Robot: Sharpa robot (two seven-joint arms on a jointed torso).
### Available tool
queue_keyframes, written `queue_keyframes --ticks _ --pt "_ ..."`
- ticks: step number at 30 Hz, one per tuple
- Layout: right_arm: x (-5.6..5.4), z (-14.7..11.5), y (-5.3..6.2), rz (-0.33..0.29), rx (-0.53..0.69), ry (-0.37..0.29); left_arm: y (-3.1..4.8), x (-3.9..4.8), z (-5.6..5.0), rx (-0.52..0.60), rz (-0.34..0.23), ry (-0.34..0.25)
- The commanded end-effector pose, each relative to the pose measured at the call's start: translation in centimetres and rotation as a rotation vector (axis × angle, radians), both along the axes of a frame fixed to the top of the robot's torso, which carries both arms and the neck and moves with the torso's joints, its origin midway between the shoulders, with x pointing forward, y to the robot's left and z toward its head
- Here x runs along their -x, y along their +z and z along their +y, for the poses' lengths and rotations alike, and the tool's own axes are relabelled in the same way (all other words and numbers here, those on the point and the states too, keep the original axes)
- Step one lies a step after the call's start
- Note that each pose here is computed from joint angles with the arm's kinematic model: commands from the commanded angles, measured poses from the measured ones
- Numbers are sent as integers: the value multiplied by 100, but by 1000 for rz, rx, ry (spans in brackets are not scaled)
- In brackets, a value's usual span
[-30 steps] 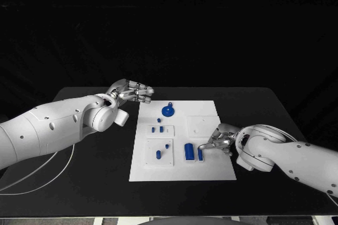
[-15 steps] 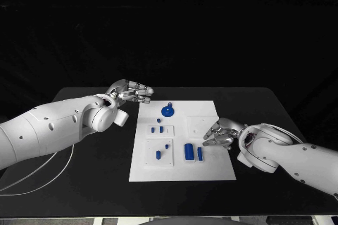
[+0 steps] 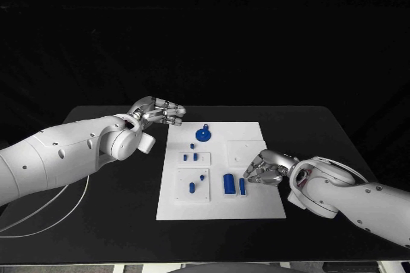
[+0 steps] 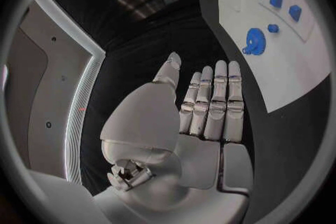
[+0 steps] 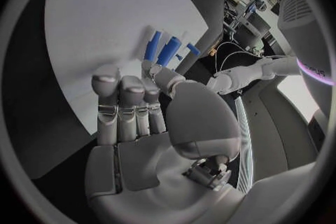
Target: Assemble the parts on the task board
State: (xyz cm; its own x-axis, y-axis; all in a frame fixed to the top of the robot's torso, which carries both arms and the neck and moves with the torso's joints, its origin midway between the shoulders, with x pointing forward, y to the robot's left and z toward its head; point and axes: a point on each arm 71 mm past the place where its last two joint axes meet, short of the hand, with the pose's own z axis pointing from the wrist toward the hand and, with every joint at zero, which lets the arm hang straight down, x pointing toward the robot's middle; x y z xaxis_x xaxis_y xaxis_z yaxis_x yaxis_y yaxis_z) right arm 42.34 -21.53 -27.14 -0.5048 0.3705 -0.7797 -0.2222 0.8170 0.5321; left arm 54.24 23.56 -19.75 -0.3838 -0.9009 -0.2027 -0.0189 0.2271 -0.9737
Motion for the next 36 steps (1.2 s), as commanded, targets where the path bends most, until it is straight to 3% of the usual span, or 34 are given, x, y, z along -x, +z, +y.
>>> queue_keyframes --ticks 1,21,36 --pt "26 57 14 -61 17 82 8 3 -18 -1 -5 -16" --pt "27 114 24 -117 6 63 6 1 -17 -3 -4 -17" --pt "14 165 -13 -106 33 81 5 0 -11 -5 -3 -16"
